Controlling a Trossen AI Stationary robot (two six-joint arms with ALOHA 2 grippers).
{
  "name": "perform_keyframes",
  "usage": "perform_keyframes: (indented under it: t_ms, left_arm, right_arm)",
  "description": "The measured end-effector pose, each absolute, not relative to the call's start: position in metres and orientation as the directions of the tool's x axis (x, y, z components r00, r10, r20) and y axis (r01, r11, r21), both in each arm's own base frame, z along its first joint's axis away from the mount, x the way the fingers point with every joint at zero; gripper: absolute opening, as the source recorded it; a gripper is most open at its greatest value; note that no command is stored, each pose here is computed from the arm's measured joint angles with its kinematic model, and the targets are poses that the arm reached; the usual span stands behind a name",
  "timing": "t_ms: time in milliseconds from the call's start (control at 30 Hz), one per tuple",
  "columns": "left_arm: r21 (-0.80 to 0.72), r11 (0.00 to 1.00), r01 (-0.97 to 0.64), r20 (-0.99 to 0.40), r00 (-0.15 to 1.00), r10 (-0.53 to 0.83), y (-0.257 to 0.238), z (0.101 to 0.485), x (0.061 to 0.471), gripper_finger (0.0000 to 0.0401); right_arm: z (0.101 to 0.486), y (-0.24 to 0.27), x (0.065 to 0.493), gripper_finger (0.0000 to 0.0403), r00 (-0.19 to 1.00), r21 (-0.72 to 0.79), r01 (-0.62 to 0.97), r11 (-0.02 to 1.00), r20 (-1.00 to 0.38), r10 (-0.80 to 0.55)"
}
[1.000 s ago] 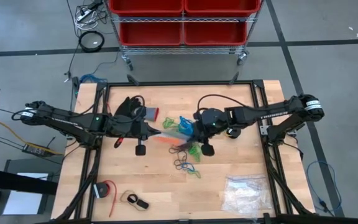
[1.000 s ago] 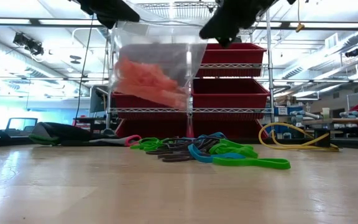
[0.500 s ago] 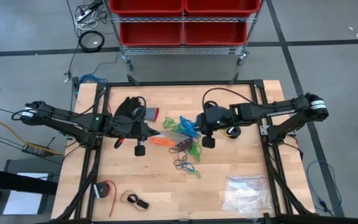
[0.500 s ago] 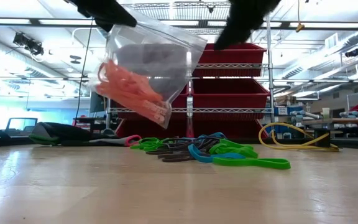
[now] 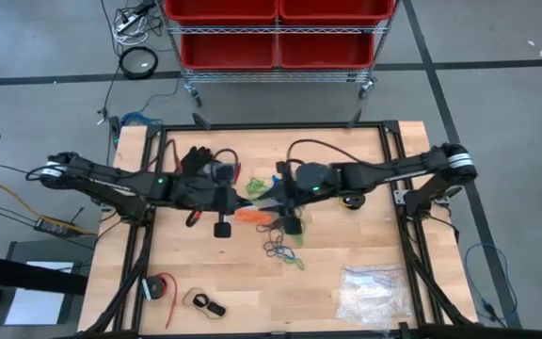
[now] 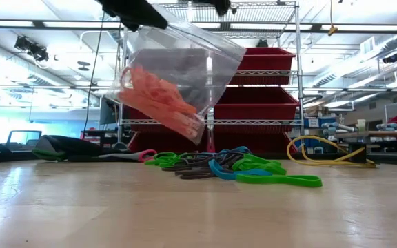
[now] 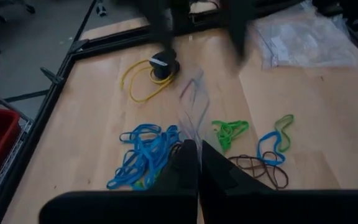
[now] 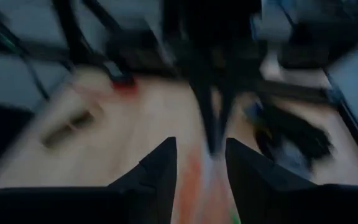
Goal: Sort rubber bands
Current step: Close the transparent zip bag
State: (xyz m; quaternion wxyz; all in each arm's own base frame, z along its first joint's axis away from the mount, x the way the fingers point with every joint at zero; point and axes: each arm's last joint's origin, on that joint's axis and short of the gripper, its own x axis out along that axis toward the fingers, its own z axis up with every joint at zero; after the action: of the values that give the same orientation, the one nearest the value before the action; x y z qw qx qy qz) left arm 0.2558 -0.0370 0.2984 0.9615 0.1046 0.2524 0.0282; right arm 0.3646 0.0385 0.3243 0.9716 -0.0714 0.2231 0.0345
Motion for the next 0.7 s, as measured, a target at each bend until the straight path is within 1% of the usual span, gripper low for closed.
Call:
perform_keyframes:
  t_ms: [33,100,333,533,700]
  left_arm:
    - [0.217,0.976,0.000,-0.485,0.868,0.108,-0.037,0.300,0.258,0.0001]
    - [0.224,0.975,0.009,-0.515,0.850,0.110,-0.038,0.298,0.259,0.0001]
    - [0.240,0.971,0.021,-0.502,0.858,0.106,-0.038,0.303,0.262,0.0001]
    - [0.230,0.972,0.043,-0.515,0.853,0.085,-0.039,0.302,0.261,0.0001]
    - [0.226,0.973,0.037,-0.493,0.866,0.081,-0.039,0.304,0.263,0.0001]
  right_arm:
    - [0.320,0.038,0.369,0.0126,0.884,-0.146,-0.080,0.986,-0.468,0.002]
    - [0.316,0.038,0.377,0.0126,0.859,-0.168,-0.077,0.983,-0.512,-0.020]
    - [0.302,0.040,0.398,0.0126,0.833,-0.182,-0.107,0.977,-0.553,-0.012]
    - [0.303,0.037,0.397,0.0126,0.825,-0.179,-0.091,0.980,-0.564,-0.027]
    - [0.303,0.037,0.396,0.0120,0.820,-0.168,-0.103,0.980,-0.573,-0.012]
